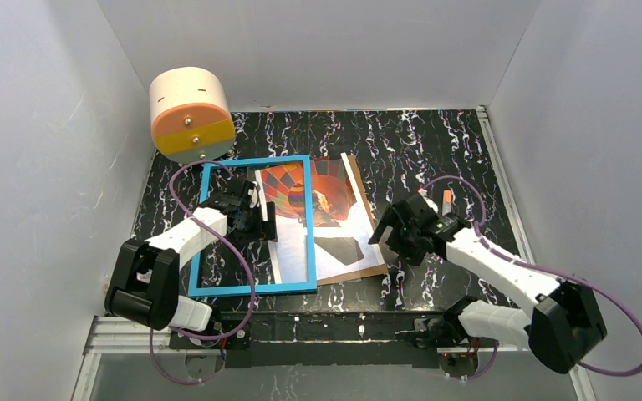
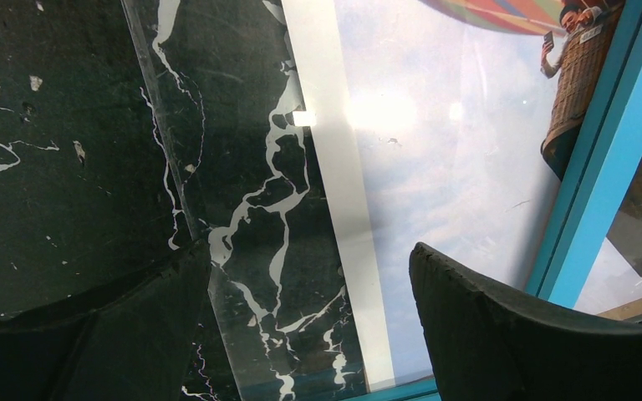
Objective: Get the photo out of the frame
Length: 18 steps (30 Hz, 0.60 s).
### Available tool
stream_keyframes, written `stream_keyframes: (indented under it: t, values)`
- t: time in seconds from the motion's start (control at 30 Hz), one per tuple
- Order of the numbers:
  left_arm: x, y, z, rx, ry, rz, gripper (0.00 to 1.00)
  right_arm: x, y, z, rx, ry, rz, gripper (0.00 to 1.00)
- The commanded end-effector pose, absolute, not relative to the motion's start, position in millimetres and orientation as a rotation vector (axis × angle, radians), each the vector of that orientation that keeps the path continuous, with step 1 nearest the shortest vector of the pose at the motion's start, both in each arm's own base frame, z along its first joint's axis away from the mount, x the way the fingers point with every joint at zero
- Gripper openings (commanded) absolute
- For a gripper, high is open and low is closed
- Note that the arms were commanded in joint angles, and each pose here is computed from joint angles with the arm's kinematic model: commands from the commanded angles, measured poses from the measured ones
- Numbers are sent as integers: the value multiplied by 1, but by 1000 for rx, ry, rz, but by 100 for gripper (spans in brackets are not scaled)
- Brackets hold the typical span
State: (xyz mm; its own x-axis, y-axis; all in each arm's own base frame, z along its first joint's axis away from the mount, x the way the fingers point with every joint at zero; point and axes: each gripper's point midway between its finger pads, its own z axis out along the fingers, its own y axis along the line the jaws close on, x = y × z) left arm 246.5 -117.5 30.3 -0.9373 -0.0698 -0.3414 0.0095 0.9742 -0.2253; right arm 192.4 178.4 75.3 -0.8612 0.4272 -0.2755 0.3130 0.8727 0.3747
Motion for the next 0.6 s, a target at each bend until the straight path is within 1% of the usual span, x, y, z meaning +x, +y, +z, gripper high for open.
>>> stream_keyframes:
  t: [0.0,0.2,0.4,0.5,0.57]
  values:
    - [241,-115,32,-25,2777,-302,86,195,172,84,665,2584,516,99]
    - [243,-114,35,-29,2762,-292,87,194,173,84,718,2547,566,99]
    - [243,-114,34,-29,2763,-291,87,183,189,70,635,2675,614,99]
    - [243,-114,35,-29,2762,-290,87,178,188,59,643,2721,578,99]
    - [243,-113,34,-28,2767,-287,87,176,191,53,634,2744,584,96]
